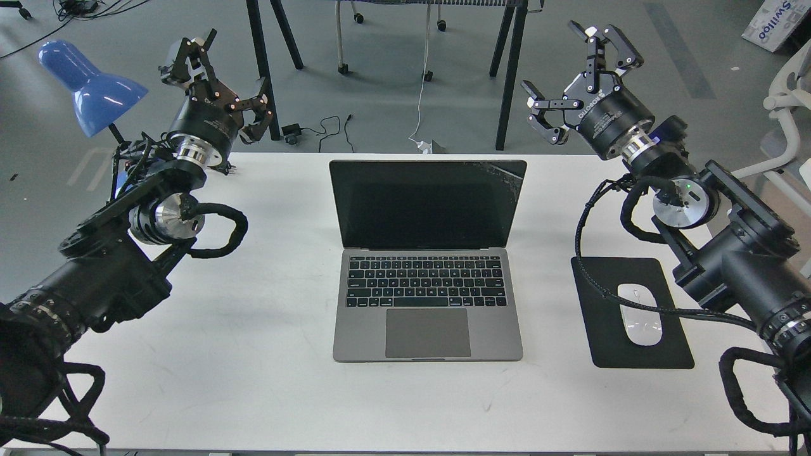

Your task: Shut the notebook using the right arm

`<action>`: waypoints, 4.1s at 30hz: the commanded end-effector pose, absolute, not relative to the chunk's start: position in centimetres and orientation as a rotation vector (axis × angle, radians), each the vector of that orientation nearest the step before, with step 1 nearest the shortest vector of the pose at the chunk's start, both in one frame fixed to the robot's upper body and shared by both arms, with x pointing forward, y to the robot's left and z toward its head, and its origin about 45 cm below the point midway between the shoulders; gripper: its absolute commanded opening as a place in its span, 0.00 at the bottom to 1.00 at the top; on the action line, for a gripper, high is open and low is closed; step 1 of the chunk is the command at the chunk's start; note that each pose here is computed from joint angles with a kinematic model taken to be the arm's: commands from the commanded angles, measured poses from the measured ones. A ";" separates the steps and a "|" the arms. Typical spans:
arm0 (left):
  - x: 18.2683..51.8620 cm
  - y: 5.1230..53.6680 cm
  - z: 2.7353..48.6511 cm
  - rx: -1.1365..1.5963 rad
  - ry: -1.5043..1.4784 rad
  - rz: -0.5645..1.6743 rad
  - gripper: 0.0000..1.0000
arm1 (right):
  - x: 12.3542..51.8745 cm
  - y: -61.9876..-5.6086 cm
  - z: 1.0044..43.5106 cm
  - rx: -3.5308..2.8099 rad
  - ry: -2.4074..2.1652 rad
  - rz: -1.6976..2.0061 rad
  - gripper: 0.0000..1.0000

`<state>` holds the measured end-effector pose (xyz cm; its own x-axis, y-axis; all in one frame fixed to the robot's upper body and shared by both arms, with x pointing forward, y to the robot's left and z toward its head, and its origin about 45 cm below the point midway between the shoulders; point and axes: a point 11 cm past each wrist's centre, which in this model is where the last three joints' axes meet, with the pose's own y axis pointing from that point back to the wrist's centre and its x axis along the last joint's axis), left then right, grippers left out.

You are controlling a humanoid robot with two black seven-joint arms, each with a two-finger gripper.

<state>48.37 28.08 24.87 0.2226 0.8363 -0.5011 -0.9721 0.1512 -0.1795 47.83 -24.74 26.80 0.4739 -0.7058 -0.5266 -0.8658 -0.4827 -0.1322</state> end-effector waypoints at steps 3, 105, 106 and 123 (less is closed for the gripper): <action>48.4 28.0 24.7 -0.513 0.314 1.337 1.00 | 47.8 -24.9 26.8 -2.345 1.321 0.576 1.00; 48.4 28.1 24.8 -0.519 0.315 1.336 1.00 | 48.3 -11.5 21.9 -3.281 1.276 0.205 1.00; 48.4 28.1 24.8 -0.519 0.315 1.336 1.00 | 48.0 -10.9 21.9 -3.289 1.242 0.209 1.00; 48.4 28.1 24.8 -0.520 0.316 1.336 1.00 | 41.9 -9.5 20.0 -3.517 0.822 0.248 1.00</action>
<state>48.39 28.06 24.81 0.2147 0.8369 -0.5035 -0.9738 0.1439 -0.1759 42.81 -9.09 20.72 0.8816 -0.4716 -0.0172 -0.4143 -0.7908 0.4506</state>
